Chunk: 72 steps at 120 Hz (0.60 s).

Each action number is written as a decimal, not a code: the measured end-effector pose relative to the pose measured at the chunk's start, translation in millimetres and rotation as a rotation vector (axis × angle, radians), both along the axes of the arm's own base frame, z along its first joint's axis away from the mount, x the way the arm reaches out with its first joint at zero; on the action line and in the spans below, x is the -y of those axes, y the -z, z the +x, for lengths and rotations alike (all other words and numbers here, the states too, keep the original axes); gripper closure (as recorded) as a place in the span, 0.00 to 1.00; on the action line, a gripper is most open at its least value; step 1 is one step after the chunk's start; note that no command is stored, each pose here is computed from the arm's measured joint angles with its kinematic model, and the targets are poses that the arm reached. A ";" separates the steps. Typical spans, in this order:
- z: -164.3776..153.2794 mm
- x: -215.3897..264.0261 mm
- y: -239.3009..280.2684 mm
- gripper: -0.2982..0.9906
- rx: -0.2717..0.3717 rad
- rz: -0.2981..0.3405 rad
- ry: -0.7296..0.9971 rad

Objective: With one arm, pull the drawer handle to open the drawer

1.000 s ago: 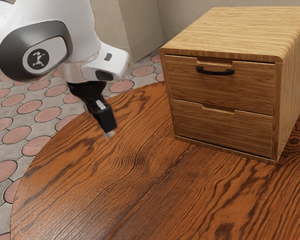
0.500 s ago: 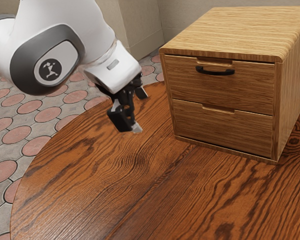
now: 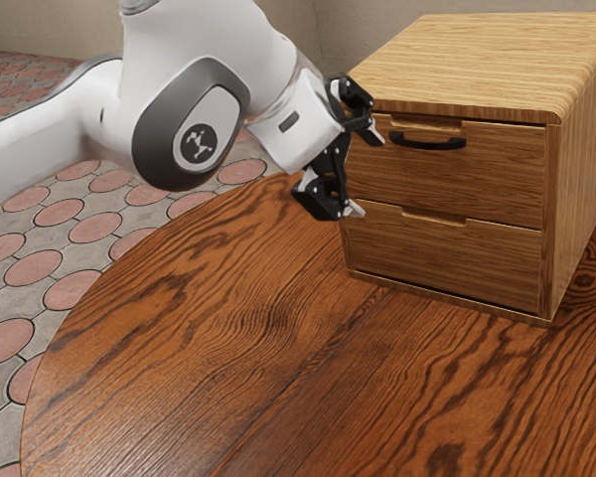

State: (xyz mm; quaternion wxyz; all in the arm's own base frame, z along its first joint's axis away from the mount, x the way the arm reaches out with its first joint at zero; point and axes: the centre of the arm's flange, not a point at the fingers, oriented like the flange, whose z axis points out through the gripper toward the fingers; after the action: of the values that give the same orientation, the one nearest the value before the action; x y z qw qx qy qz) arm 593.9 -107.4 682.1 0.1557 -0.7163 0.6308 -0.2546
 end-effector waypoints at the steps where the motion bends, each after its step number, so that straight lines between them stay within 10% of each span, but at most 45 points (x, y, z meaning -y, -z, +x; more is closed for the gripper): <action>1: 0.4 0.2 0.4 0.23 0.001 0.001 0.003; 72: 31.3 7.0 9.7 0.23 0.037 0.053 0.122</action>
State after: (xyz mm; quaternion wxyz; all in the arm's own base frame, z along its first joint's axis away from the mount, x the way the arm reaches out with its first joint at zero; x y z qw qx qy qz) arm 625.2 -114.3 672.4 0.1706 -0.6673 0.6768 -0.2598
